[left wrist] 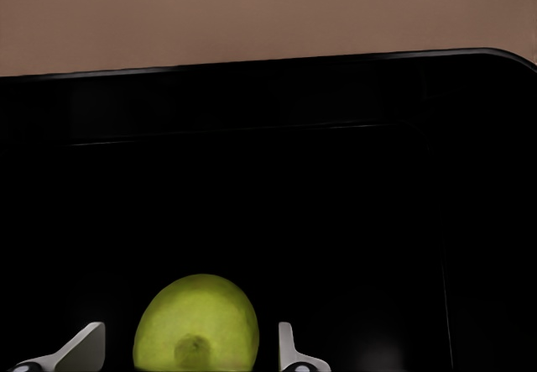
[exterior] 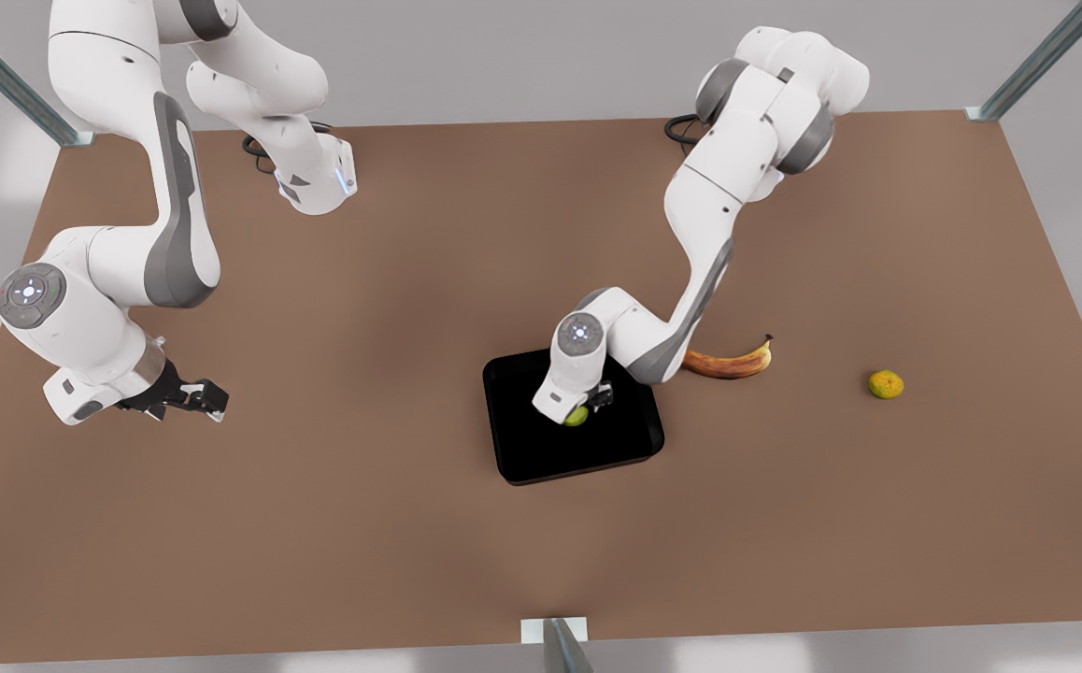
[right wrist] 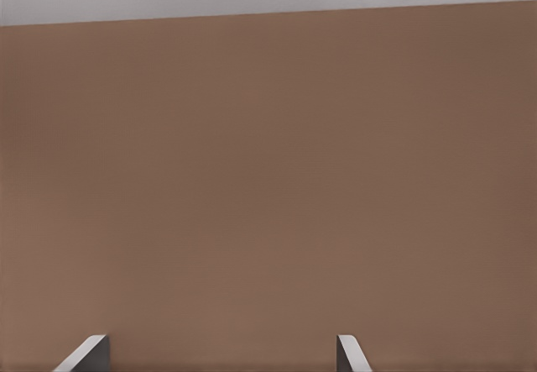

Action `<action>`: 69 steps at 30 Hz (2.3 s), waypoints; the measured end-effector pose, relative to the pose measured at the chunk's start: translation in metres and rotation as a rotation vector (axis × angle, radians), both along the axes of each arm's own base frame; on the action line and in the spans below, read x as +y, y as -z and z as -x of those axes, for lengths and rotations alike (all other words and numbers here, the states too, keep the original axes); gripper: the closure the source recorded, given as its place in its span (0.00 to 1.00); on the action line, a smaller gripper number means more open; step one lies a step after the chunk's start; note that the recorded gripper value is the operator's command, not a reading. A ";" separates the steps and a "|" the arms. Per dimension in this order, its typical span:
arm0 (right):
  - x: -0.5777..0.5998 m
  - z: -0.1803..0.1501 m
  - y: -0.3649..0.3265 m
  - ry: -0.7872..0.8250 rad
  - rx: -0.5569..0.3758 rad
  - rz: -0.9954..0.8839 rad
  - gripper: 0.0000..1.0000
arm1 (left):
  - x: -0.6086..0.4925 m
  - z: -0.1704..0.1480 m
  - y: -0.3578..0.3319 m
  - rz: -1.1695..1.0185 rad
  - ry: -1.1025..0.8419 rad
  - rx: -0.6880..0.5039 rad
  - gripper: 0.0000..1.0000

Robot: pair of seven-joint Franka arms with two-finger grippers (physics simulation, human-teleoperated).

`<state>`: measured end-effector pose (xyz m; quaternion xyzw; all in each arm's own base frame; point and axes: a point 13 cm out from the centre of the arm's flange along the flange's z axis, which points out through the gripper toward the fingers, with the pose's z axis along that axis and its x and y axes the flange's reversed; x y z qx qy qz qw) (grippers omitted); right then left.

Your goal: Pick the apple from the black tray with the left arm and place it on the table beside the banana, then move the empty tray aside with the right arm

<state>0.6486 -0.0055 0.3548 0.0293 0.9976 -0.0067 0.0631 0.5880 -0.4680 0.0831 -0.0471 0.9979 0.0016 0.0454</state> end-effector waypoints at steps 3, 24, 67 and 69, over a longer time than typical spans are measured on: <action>0.000 0.000 0.000 0.001 0.000 0.000 0.00 | -0.009 0.005 0.002 0.007 -0.012 -0.013 0.00; 0.000 0.001 0.001 0.004 0.004 0.000 0.00 | 0.009 -0.002 0.016 -0.020 -0.094 -0.057 0.36; 0.434 0.044 0.273 -0.078 0.158 -0.144 0.03 | 0.484 -0.046 -0.322 0.007 -0.065 0.064 0.00; 0.436 0.057 0.286 -0.100 0.171 -0.138 0.02 | 0.474 -0.037 -0.311 0.008 -0.070 0.081 0.00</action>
